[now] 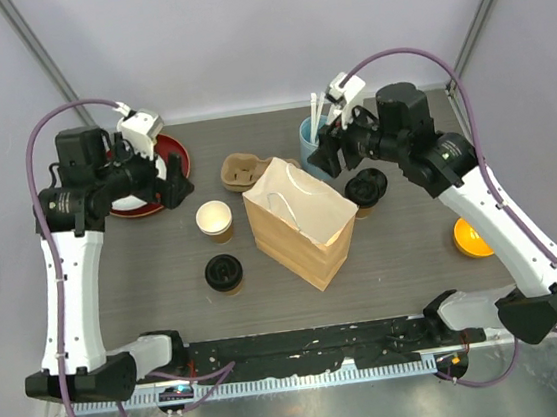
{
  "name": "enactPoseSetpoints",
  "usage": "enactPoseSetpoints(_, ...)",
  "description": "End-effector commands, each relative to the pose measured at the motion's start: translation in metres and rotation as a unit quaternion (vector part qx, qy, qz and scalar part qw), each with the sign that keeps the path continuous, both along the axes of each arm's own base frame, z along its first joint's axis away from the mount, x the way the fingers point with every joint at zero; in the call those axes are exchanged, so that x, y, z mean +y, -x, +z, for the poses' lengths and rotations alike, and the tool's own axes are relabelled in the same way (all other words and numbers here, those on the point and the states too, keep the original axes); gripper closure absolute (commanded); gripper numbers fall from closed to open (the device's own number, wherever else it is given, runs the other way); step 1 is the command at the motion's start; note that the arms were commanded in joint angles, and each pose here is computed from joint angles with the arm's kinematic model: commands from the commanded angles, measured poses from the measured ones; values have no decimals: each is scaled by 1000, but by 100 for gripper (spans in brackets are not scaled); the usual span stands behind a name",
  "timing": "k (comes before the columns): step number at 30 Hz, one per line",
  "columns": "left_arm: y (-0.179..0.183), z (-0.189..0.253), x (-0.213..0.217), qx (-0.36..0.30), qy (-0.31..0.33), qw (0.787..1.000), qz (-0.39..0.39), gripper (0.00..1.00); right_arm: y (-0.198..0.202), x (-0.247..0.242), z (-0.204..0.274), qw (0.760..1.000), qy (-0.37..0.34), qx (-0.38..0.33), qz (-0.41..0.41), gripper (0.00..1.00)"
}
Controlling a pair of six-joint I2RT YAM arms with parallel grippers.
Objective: Pack the takeout coffee
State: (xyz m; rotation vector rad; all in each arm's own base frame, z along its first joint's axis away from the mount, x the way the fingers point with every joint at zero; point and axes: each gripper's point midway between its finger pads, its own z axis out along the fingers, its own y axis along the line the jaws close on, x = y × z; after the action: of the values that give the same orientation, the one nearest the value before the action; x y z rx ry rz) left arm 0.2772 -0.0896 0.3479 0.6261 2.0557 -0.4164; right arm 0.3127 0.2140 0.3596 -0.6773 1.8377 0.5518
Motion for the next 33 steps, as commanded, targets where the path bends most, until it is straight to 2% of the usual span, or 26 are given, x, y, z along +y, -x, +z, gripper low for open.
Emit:
enactPoseSetpoints(1, -23, 4, 0, -21, 14, 1000, 17, 2, 35, 6, -9, 998, 37, 10, 58, 29)
enactPoseSetpoints(3, -34, -2, -1, -20, 19, 999, 24, 6, 41, -6, -19, 998, 54, 19, 39, 20)
enactPoseSetpoints(6, -53, -12, -3, -7, 29, 999, 34, 9, 49, -18, -31, 997, 67, 32, 19, 16)
enactPoseSetpoints(11, -88, -36, -2, 11, 4, 998, 64, 13, 63, -14, -61, 993, 74, 81, 45, 13)
enactPoseSetpoints(19, -147, -78, -9, 21, -73, 991, 113, 28, 57, -17, -42, 996, 60, 56, 21, 13)
enactPoseSetpoints(23, -178, -114, -4, 56, -92, 983, 148, 37, 50, -20, -39, 997, 61, 54, 2, 13)
enactPoseSetpoints(28, -211, -167, -24, 128, -59, 977, 160, 46, 46, -24, -42, 996, 64, 57, -16, 14)
enactPoseSetpoints(31, -219, -178, -45, 159, -15, 976, 149, 47, 46, -26, -43, 996, 68, 57, -21, 14)
enactPoseSetpoints(33, -225, -179, -55, 157, -4, 976, 148, 47, 48, -28, -44, 996, 70, 55, -24, 14)
